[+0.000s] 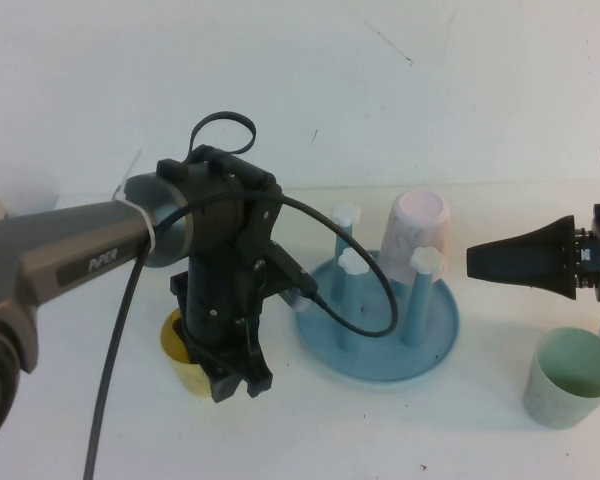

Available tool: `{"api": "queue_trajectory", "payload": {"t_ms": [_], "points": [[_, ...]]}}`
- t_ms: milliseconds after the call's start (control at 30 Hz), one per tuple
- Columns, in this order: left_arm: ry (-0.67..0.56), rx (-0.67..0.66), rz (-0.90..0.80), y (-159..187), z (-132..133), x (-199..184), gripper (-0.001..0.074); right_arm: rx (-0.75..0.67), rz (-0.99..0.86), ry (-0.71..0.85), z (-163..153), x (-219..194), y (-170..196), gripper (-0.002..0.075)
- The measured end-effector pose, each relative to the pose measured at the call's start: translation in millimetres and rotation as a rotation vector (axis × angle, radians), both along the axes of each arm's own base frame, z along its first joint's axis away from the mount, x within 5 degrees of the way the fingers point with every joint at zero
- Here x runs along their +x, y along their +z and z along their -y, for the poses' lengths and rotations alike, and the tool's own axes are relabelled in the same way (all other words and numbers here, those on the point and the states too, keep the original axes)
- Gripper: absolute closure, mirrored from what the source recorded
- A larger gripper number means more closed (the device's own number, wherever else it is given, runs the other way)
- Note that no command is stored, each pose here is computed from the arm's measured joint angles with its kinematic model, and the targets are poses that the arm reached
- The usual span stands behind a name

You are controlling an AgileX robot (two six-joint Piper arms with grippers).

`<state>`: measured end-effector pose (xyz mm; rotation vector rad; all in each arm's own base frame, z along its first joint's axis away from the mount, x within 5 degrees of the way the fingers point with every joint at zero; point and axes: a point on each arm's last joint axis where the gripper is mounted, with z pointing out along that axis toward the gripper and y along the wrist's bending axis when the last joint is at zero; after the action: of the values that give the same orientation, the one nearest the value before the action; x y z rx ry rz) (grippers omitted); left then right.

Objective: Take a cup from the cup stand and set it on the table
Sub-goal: Place the cup on the table

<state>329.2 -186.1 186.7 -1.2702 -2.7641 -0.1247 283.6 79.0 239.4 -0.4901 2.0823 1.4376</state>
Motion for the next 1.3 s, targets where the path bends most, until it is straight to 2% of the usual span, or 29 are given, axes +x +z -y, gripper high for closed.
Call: {"api": "queue_trajectory", "payload": {"t_ms": [100, 167, 267, 400, 533, 633, 667, 767, 800, 933, 1000, 1100, 1300], "points": [[0.004, 0.003, 0.0, 0.0, -0.2, 0.0, 0.034, -0.003, 0.0, 0.002, 0.0, -0.2, -0.3, 0.0034], [0.017, 0.002, 0.003, 0.9, -0.3, -0.2, 0.03, -0.003, 0.0, 0.003, 0.0, -0.2, -0.3, 0.0034], [0.043, -0.009, 0.027, 9.9, -1.1, -1.6, 0.028, -0.005, 0.0, 0.004, 0.0, -0.4, -0.4, 0.0034], [0.101, -0.057, 0.093, 39.1, -3.9, -8.0, 0.0274, -0.006, 0.0, 0.005, 0.0, -0.5, -0.5, 0.0034], [0.143, -0.153, 0.128, 69.7, -4.4, -19.7, 0.0328, -0.007, 0.0, 0.008, 0.0, -0.7, -0.6, 0.0034], [0.164, -0.237, 0.173, 94.7, -5.0, -29.7, 0.0446, -0.01, -0.003, 0.011, 0.0, -1.0, -1.0, 0.0041], [0.167, -0.279, 0.206, 107.0, -5.9, -33.9, 0.0514, -0.011, -0.012, 0.01, 0.1, -1.2, -1.2, 0.0057], [0.176, -0.402, 0.313, 137.0, -9.8, -46.8, 0.0653, -0.026, -0.046, 0.018, 0.3, -2.8, -3.2, 0.0171], [0.18, -0.449, 0.353, 146.8, -12.2, -53.0, 0.0682, -0.036, -0.06, 0.024, 0.5, -3.6, -4.3, 0.0237], [0.195, -0.576, 0.461, 166.5, -25.9, -81.5, 0.0724, -0.06, -0.085, 0.036, 1.0, -7.0, -5.0, 0.0533], [0.202, -0.613, 0.499, 166.3, -35.8, -98.7, 0.073, -0.051, -0.08, 0.031, 0.6, -12.7, -3.2, 0.0644], [0.214, -0.659, 0.559, 156.8, -50.4, -122.4, 0.0732, -0.005, -0.021, 0.003, -0.4, -22.8, 5.7, 0.07], [0.281, -0.765, 0.632, 116.0, -75.8, -166.6, 0.0735, 0.072, 0.149, -0.053, -1.5, -54.1, 22.4, 0.0722]]}}
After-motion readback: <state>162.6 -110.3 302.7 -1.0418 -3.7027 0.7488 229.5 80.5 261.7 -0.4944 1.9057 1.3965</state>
